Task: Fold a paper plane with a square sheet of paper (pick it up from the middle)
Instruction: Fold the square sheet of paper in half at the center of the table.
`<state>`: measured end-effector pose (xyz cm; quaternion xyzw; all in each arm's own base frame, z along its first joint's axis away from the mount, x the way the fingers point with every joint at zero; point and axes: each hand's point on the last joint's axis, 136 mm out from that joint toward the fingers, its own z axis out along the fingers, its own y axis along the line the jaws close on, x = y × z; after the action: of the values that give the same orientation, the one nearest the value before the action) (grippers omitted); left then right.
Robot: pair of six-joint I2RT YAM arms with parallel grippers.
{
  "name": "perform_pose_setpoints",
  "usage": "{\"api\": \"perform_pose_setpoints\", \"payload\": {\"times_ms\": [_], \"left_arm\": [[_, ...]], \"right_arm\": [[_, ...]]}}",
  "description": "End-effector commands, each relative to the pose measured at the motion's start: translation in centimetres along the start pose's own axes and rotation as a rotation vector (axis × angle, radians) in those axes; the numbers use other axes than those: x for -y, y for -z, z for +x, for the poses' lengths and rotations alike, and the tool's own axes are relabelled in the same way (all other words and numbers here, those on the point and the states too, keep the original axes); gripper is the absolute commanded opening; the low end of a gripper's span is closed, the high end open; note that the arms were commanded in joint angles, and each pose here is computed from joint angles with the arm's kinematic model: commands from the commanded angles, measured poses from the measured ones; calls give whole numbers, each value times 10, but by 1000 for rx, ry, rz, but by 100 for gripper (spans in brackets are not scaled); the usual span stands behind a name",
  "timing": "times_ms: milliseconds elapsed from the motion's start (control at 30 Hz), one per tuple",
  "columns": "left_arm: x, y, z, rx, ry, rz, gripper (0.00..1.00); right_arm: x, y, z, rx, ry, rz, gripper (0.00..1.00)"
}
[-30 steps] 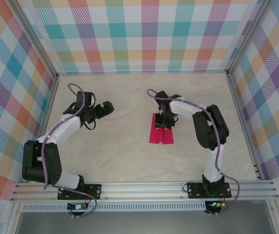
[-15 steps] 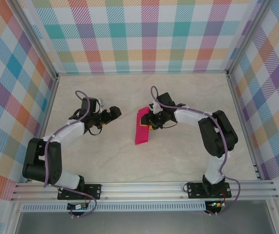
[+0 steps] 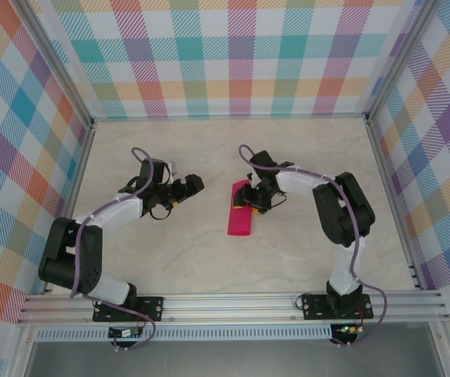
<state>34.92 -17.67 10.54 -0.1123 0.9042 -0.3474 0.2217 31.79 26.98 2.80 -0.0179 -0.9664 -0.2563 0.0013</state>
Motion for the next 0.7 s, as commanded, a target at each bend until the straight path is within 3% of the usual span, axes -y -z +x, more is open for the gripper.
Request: {"api": "perform_pose_setpoints", "payload": {"times_ms": [0, 133, 333, 667], "left_arm": [[10, -5, 1, -10, -21, 25, 99], [18, -11, 9, -46, -18, 48, 91], [35, -27, 36, -144, 0, 118, 52], [66, -70, 77, -280, -28, 180, 4]], "right_arm": [[16, 6, 4, -4, 16, 117, 60], [21, 1, 5, -12, 9, 136, 59], [26, -3, 5, -25, -21, 162, 55], [32, -11, 8, -36, -45, 170, 55]]}}
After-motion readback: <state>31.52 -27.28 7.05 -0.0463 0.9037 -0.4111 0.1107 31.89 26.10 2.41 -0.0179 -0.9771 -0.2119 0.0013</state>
